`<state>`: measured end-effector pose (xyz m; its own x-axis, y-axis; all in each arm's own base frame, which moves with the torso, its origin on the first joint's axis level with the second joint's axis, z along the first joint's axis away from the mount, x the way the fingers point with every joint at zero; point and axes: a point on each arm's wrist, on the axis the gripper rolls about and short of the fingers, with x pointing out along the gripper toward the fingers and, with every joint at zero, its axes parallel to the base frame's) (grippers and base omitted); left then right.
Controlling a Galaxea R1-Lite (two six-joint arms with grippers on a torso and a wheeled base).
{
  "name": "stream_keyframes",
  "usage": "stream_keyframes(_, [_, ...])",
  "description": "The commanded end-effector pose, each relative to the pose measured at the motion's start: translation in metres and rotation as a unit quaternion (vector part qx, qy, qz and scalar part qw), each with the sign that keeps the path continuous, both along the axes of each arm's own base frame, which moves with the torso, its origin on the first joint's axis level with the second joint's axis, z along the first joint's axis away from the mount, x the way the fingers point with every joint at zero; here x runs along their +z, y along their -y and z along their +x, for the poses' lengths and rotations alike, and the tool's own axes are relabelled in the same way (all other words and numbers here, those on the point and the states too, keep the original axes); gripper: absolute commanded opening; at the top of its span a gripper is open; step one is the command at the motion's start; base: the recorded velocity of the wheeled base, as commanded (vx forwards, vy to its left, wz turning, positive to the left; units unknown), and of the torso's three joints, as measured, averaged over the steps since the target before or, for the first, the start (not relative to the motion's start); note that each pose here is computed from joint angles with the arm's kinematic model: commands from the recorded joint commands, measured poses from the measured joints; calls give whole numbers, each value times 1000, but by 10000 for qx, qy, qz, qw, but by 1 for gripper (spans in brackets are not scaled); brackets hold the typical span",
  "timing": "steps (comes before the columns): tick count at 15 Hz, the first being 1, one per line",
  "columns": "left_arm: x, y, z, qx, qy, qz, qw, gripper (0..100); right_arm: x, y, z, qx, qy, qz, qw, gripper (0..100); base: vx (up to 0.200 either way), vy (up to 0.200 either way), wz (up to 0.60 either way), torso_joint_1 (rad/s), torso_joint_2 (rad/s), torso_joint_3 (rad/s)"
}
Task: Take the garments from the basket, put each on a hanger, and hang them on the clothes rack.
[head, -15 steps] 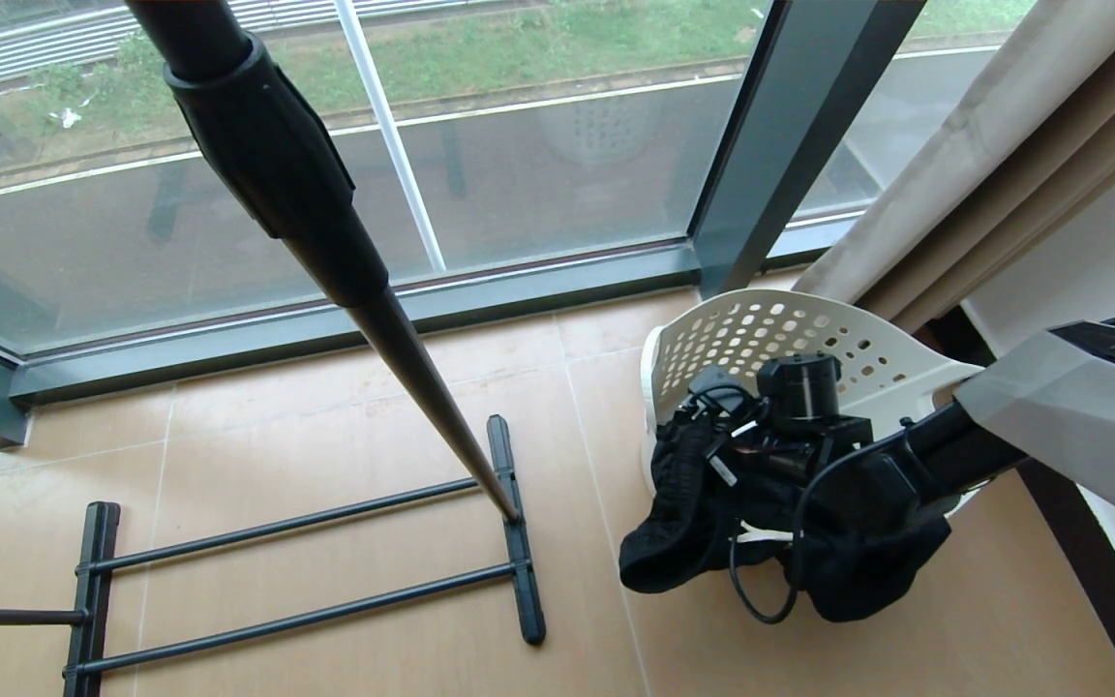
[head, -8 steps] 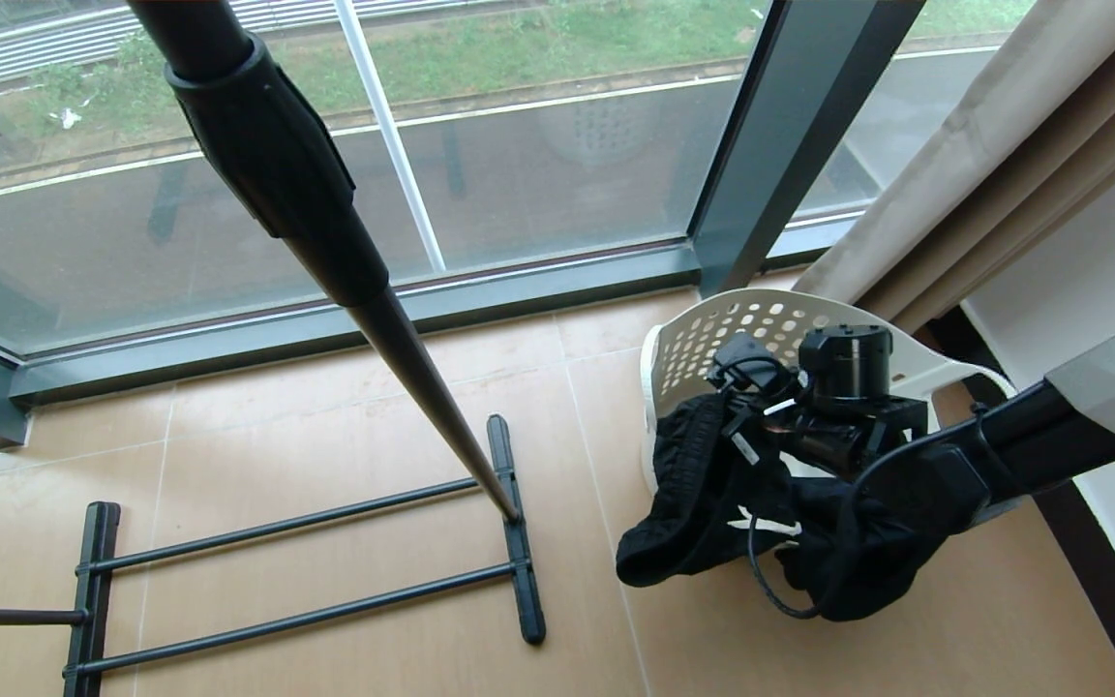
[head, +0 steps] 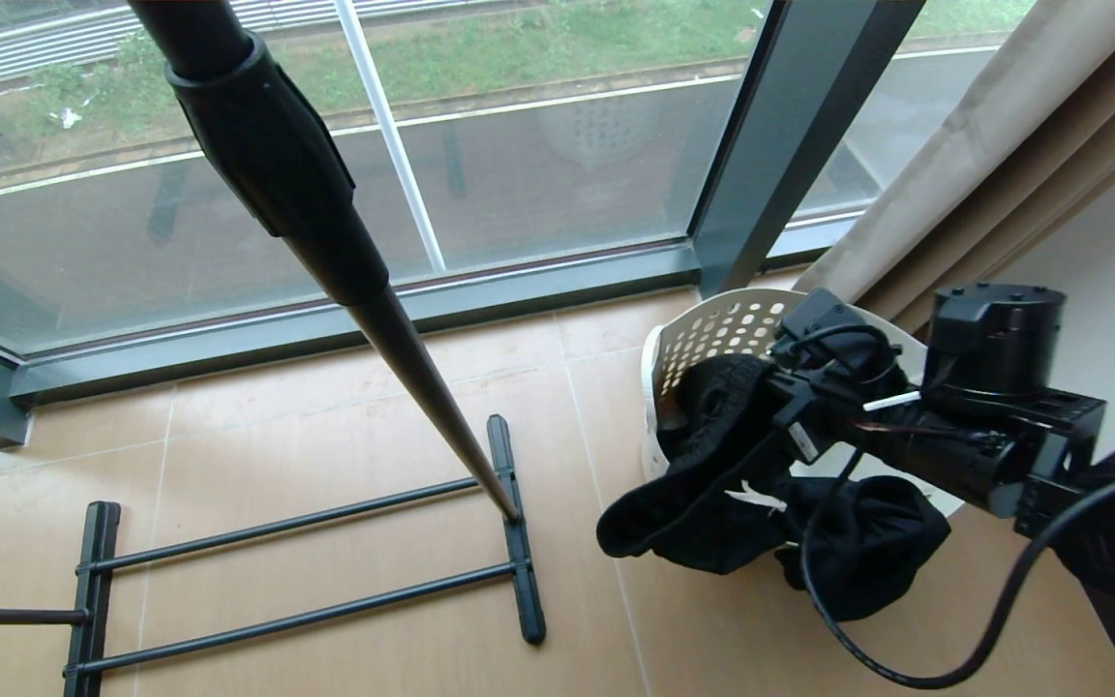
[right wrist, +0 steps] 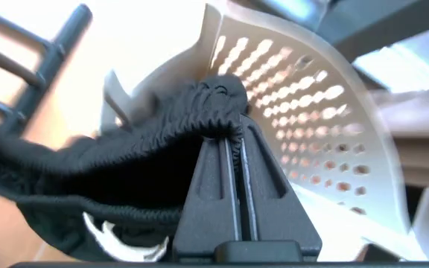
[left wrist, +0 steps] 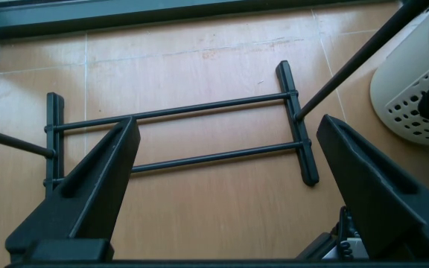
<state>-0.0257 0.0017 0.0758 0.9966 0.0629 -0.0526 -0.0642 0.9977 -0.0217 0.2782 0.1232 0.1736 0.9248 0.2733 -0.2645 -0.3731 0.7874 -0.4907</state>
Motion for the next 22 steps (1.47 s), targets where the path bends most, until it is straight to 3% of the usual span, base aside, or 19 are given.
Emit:
stream_keyframes(1, [0,0,0,-1,-13,12,10000,100,42,5,-57,356,615,389,9967,0,0,0,0,0,0,0])
stream_keyframes(5, [0,0,0,-9,-13,11,10000,100,51,-3,-99,932,798,620,9905,0,0,0,0,0,0,0])
stream_keyframes(14, [0,0,0,-23,-4,-5,10000,100,51,-3,-99,975,826,608,9899,0,0,0,0,0,0,0])
stream_keyframes(22, [0,0,0,-23,-12,-5,10000,100,49,-4,-98,953,778,567,9908,0,0,0,0,1,1,179])
